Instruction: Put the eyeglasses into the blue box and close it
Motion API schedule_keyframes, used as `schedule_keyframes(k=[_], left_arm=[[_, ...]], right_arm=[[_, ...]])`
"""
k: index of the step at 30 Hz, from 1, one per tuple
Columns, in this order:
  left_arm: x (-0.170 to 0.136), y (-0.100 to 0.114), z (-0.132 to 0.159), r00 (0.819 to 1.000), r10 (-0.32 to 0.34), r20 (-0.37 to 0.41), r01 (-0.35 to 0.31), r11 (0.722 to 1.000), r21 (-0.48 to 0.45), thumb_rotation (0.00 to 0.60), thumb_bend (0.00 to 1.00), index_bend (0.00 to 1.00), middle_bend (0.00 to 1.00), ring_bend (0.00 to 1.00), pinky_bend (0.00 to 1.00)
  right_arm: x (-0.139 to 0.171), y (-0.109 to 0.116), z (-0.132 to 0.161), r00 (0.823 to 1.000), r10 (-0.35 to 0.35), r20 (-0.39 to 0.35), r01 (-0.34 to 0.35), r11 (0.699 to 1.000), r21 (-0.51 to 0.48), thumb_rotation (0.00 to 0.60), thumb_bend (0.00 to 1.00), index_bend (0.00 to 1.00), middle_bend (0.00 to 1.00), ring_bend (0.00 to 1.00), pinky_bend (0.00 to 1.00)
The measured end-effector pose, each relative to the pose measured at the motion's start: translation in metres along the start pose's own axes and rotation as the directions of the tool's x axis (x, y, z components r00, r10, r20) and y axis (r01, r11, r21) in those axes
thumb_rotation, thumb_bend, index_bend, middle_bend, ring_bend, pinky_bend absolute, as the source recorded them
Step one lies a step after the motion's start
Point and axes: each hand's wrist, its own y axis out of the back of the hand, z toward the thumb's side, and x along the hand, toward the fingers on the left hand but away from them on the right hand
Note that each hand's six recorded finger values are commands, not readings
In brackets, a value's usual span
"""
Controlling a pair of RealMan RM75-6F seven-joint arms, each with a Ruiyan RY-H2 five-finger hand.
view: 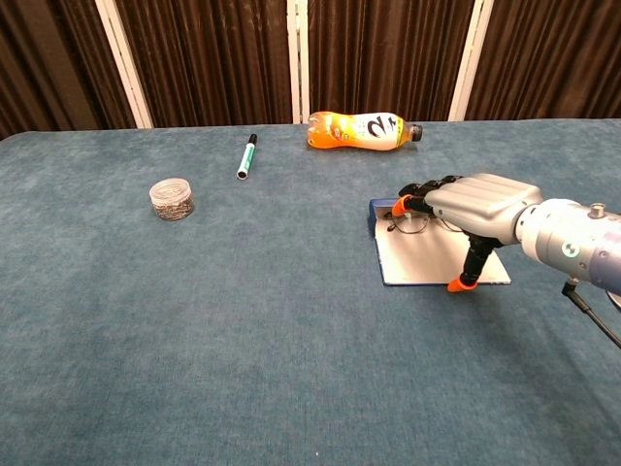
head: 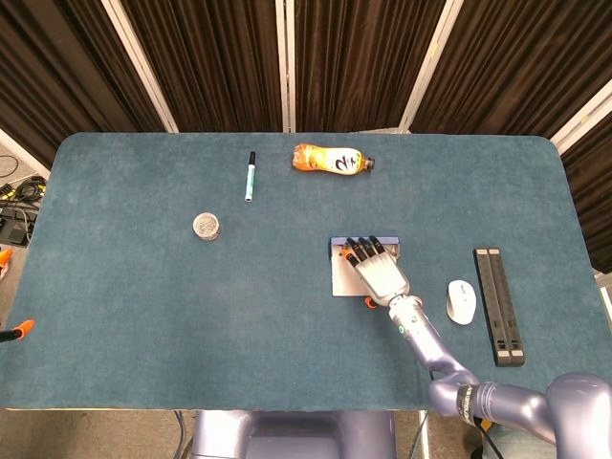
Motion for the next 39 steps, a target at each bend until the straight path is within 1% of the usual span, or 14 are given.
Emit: schedule_keyframes(k=[13, 18, 25, 31, 35, 39], left_arm=[[0.001, 0.000, 0.000, 1.000, 0.000, -0.001, 0.000, 1.000, -0.001, 0.600, 0.00, 0.00, 0.00, 0.00, 0.00], [0.001, 0.000, 0.000, 1.000, 0.000, -0.002, 0.000, 1.000, 0.000, 0.600, 0.00, 0.00, 0.00, 0.00, 0.00], [0.001, -0.001, -0.001, 1.000, -0.002, -0.004, 0.002, 1.000, 0.001, 0.600, 0.00, 0.00, 0.00, 0.00, 0.00], [0.001, -0.001, 0.000, 1.000, -0.003, -0.005, 0.003, 1.000, 0.002, 0.600, 0.00, 0.00, 0.00, 0.00, 0.00], [0.001, -0.001, 0.000, 1.000, -0.004, -0.005, 0.004, 1.000, 0.002, 0.600, 0.00, 0.00, 0.00, 0.00, 0.00], [0.002, -0.001, 0.000, 1.000, -0.004, -0.005, 0.004, 1.000, 0.002, 0.600, 0.00, 0.00, 0.00, 0.00, 0.00]], right_arm=[[-0.004, -0.006, -0.002, 1.000, 0.012, 0.010, -0.012, 1.000, 0.017, 0.600, 0.03, 0.20, 0.00, 0.00, 0.00], [-0.006, -0.009, -0.003, 1.000, 0.019, 0.015, -0.019, 0.999, 0.026, 0.600, 0.06, 0.25, 0.00, 0.00, 0.00], [-0.007, -0.012, -0.004, 1.000, 0.023, 0.017, -0.024, 0.999, 0.033, 0.600, 0.09, 0.27, 0.00, 0.00, 0.00], [-0.007, -0.014, -0.006, 1.000, 0.026, 0.018, -0.026, 0.999, 0.032, 0.600, 0.16, 0.29, 0.00, 0.00, 0.00], [-0.006, -0.013, -0.007, 1.000, 0.023, 0.015, -0.023, 0.999, 0.033, 0.600, 0.26, 0.31, 0.00, 0.00, 0.00], [-0.004, -0.011, -0.008, 1.000, 0.016, 0.010, -0.016, 0.999, 0.035, 0.600, 0.31, 0.35, 0.00, 0.00, 0.00]])
